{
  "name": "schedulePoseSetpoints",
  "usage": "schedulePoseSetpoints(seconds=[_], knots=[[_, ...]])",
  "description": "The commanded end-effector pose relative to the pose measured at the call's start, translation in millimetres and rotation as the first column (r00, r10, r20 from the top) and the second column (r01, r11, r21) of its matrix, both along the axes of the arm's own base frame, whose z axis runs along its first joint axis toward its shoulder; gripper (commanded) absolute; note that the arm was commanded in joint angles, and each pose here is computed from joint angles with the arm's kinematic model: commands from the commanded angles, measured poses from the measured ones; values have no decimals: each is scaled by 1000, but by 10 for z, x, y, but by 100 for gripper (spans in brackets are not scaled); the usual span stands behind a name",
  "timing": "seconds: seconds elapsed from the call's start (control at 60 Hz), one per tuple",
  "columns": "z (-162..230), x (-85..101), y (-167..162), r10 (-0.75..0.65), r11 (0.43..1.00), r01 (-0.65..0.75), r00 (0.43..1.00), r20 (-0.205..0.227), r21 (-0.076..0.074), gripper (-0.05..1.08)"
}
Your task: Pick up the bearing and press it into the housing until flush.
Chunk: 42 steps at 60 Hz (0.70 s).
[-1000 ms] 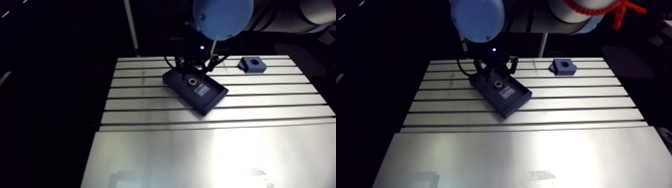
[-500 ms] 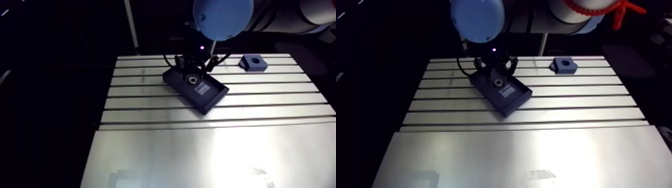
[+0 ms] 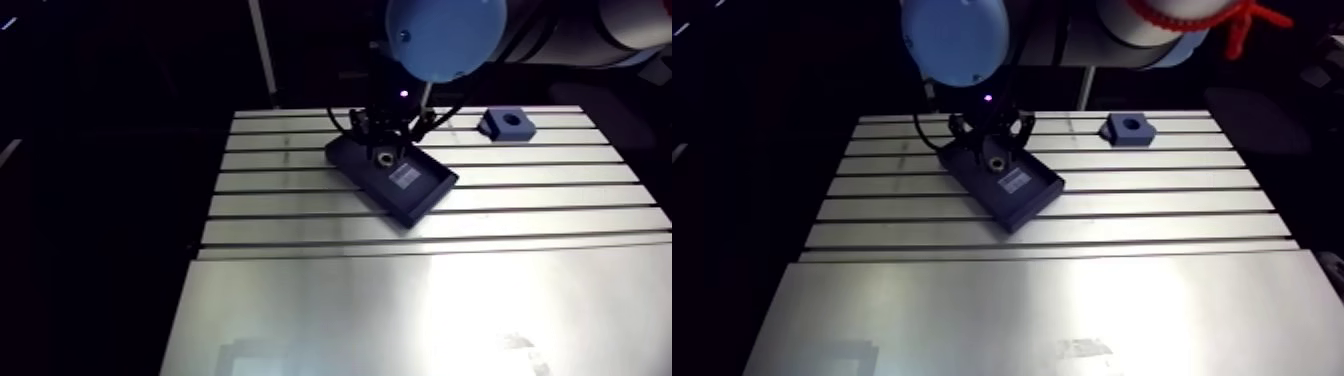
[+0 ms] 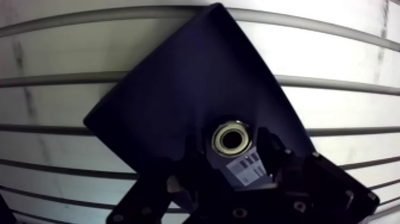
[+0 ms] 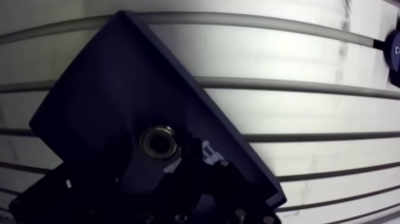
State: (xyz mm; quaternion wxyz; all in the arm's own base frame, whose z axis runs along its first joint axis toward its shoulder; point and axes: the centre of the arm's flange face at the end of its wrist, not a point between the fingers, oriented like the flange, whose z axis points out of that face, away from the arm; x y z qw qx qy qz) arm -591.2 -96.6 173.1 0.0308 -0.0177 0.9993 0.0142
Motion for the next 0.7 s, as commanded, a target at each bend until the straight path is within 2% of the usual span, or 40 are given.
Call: schedulePoseSetpoints(seconds=[0.017,0.7], knots=[[-21,-7,-1,0,1000,0,1000,-1,-1,45],[-54,-2,-1,0,1000,0,1000,4,-2,51]])
